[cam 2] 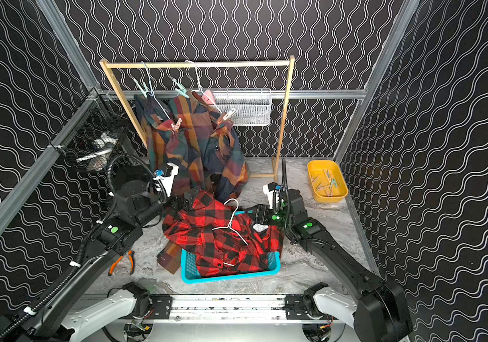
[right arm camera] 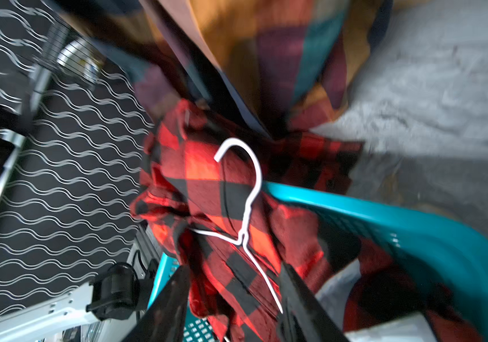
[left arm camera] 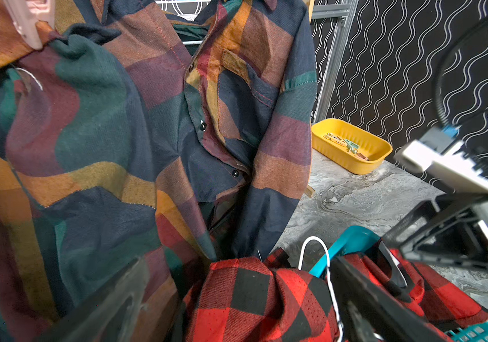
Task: Remove the clothespins securing long-sleeve shirts to the hanger
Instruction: Pick up the hanger from the bin, then remove the long-sleeve shirt from the hanger.
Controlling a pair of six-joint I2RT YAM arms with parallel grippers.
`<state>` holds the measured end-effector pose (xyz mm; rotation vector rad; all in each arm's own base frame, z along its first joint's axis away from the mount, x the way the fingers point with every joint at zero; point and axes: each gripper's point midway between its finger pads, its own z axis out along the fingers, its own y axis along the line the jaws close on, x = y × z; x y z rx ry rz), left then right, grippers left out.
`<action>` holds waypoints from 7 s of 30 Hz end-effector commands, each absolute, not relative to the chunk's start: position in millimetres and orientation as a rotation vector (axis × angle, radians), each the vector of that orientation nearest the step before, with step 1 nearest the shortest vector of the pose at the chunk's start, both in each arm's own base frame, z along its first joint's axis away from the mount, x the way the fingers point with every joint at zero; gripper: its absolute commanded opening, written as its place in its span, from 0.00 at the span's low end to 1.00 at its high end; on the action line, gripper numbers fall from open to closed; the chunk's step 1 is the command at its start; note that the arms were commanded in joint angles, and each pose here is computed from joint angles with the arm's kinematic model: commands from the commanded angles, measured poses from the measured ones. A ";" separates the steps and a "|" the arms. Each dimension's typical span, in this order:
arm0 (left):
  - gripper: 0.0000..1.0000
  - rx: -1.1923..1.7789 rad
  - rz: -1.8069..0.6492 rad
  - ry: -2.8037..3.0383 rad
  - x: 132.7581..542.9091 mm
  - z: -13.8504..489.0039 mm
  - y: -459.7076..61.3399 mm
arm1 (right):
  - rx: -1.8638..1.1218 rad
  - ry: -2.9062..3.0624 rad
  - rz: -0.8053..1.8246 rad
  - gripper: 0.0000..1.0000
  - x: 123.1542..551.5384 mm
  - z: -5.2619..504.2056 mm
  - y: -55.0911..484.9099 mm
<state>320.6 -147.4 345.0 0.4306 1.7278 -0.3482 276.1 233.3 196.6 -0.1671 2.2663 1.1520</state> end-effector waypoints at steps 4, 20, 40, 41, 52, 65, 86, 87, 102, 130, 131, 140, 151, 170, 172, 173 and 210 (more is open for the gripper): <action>0.99 0.426 -0.346 1.721 320.9 349.8 -146.3 | -0.254 2.287 1.233 0.51 270.7 178.5 265.2; 0.99 0.429 -0.348 1.723 319.3 350.6 -145.8 | -0.236 2.235 1.272 0.46 310.9 161.6 309.4; 0.99 0.469 -0.345 1.724 317.5 350.0 -147.9 | -0.402 1.977 1.170 0.00 303.1 235.7 293.1; 0.98 0.480 -0.357 1.719 316.3 351.1 -150.0 | -0.420 1.954 1.156 0.00 300.2 244.8 289.6; 0.98 0.655 -0.501 1.691 303.2 356.3 -173.1 | -0.565 1.649 1.078 0.00 281.5 351.8 221.5; 0.87 0.741 -0.567 1.794 304.5 318.8 -175.2 | -0.618 1.510 0.993 0.00 269.3 408.2 193.8; 0.00 0.798 -0.689 1.827 288.9 303.5 -186.8 | -0.602 1.462 1.021 0.00 273.5 431.0 186.1; 0.00 0.794 -0.678 1.828 290.4 303.4 -185.6 | -0.598 1.465 1.017 0.00 273.5 430.6 185.5; 0.00 0.156 -0.220 1.970 358.3 301.7 -86.5 | -0.541 1.524 0.979 0.00 266.5 409.9 169.4; 0.99 0.569 -0.700 1.805 269.6 340.0 -171.6 | -0.769 1.448 1.118 0.00 266.6 402.7 194.3; 0.99 0.612 -0.726 1.777 265.6 345.0 -176.9 | -0.780 1.446 1.127 0.00 265.7 401.6 195.8; 0.93 0.830 -0.810 1.718 266.7 350.1 -202.8 | -0.909 1.402 1.175 0.00 243.5 400.3 208.2; 0.78 1.097 -1.058 1.648 236.0 347.3 -229.0 | -0.989 1.342 1.243 0.00 239.6 410.3 220.5; 0.75 1.228 -1.103 1.674 222.1 335.7 -245.4 | -0.989 1.376 1.252 0.00 261.6 407.7 240.8; 0.76 1.232 -1.103 1.671 220.6 337.9 -245.7 | -0.996 1.377 1.255 0.00 261.7 406.3 243.0; 0.76 1.234 -1.103 1.669 219.9 338.3 -246.0 | -0.997 1.381 1.254 0.00 262.0 405.1 244.6; 0.00 1.154 -0.600 1.753 255.4 339.0 -227.8 | -0.617 1.946 1.082 0.47 265.2 287.3 232.8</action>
